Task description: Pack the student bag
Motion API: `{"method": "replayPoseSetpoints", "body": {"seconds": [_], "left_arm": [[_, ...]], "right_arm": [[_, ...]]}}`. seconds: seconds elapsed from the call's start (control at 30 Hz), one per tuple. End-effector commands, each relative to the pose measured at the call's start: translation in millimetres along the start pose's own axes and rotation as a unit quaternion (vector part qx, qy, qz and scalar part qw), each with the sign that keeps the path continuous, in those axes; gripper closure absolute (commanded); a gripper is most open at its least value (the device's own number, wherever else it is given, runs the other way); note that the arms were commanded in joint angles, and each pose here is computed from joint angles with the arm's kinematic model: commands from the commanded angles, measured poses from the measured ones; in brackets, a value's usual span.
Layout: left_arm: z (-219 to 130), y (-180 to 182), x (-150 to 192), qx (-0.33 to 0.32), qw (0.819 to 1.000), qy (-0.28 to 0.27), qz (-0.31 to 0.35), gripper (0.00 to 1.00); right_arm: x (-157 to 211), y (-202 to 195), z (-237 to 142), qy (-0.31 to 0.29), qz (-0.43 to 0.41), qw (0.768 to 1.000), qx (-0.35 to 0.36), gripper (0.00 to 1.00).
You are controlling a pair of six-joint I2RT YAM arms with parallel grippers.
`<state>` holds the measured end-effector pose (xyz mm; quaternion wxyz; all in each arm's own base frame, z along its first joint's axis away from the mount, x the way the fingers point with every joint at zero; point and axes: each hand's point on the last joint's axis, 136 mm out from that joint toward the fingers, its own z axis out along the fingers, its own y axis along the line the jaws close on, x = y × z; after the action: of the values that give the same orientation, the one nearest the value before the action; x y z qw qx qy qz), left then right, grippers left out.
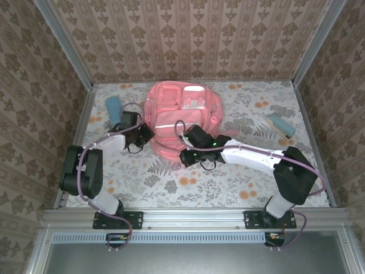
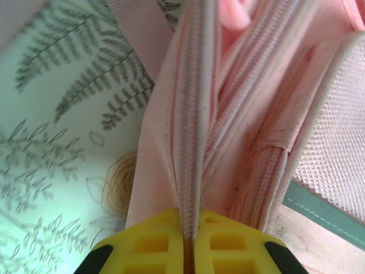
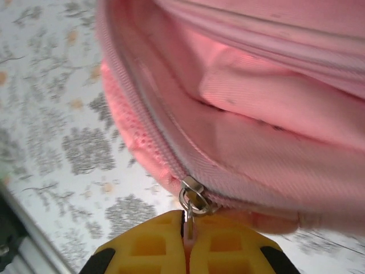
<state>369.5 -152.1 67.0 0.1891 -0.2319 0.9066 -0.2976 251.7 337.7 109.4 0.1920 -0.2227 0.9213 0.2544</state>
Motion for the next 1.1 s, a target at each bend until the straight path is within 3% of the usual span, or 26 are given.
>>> {"method": "replayPoseSetpoints", "body": {"seconds": [0.0, 0.3, 0.4, 0.7, 1.07], "left_arm": [[4, -40, -7, 0.049, 0.996, 0.009, 0.067, 0.89], [-25, -27, -22, 0.007, 0.998, -0.031, 0.059, 0.6], [-38, -19, -15, 0.002, 0.998, -0.036, 0.044, 0.55], [-56, -2, 29, 0.023, 1.0, -0.013, -0.013, 0.53], [-39, -10, 48, 0.033, 0.999, 0.025, -0.003, 0.56]], "right_arm": [[-19, 62, -3, -0.012, -0.034, 0.993, -0.116, 1.0], [-37, 44, 25, -0.024, -0.001, 0.998, -0.061, 1.0], [-38, 43, 34, -0.02, 0.008, 0.998, -0.059, 1.0], [-39, 42, 47, -0.008, 0.014, 0.998, -0.056, 1.0], [-34, 42, 52, 0.005, 0.006, 0.998, -0.061, 1.0]]}}
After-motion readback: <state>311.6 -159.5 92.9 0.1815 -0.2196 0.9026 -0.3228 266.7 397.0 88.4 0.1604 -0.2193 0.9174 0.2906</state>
